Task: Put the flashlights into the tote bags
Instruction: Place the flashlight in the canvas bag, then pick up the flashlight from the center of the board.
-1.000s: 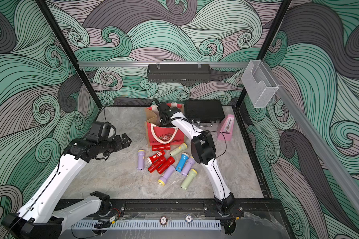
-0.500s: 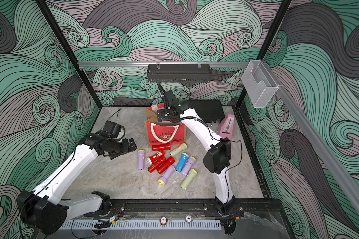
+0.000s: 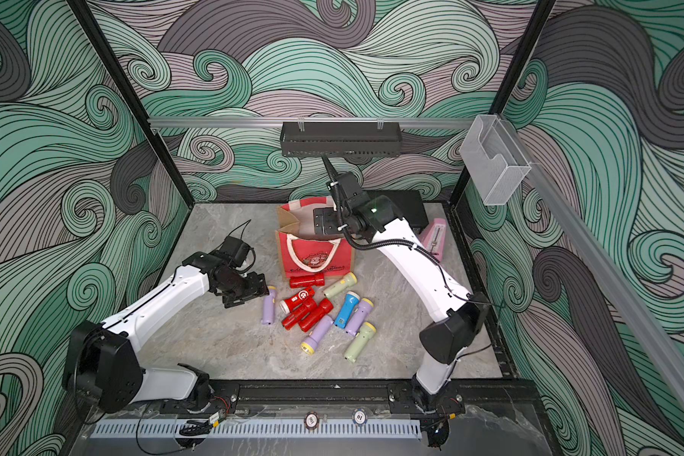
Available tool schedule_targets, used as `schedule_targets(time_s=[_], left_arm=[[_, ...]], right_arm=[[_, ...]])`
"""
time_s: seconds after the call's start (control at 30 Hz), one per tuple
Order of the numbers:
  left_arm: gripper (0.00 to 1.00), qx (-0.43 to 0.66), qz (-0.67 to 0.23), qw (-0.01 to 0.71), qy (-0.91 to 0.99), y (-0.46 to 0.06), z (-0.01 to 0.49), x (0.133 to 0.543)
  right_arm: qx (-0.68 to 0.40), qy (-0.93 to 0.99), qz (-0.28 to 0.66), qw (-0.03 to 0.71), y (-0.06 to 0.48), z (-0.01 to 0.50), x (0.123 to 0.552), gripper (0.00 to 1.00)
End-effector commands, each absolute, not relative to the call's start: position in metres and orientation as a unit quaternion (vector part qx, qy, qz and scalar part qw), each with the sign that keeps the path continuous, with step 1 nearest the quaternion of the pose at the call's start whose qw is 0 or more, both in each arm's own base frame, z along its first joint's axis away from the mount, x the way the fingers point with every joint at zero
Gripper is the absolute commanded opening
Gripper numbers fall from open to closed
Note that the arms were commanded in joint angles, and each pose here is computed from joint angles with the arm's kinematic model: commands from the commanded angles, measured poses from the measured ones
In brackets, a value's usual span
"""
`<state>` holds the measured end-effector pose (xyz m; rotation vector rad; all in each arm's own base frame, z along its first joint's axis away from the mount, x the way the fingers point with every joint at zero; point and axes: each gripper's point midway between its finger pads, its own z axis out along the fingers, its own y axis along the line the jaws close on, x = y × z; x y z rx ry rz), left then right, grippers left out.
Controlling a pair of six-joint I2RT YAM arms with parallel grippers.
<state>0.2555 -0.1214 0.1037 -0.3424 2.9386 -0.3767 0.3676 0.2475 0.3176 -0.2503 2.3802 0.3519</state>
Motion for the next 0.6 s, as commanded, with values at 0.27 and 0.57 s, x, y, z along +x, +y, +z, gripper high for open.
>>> schedule_targets(time_s=[0.27,0.57], left_arm=[[0.82,-0.119,-0.121,0.056,0.984,-0.137,0.058,0.264],[0.80,-0.105,-0.096,0.048,0.989,-0.139,0.038,0.268]], right_arm=[[-0.065,0.939,0.130,0.310,0.221,0.289,0.329,0.99],[-0.046,0.937,0.129,0.322,0.211,0.294,0.324,0.99]])
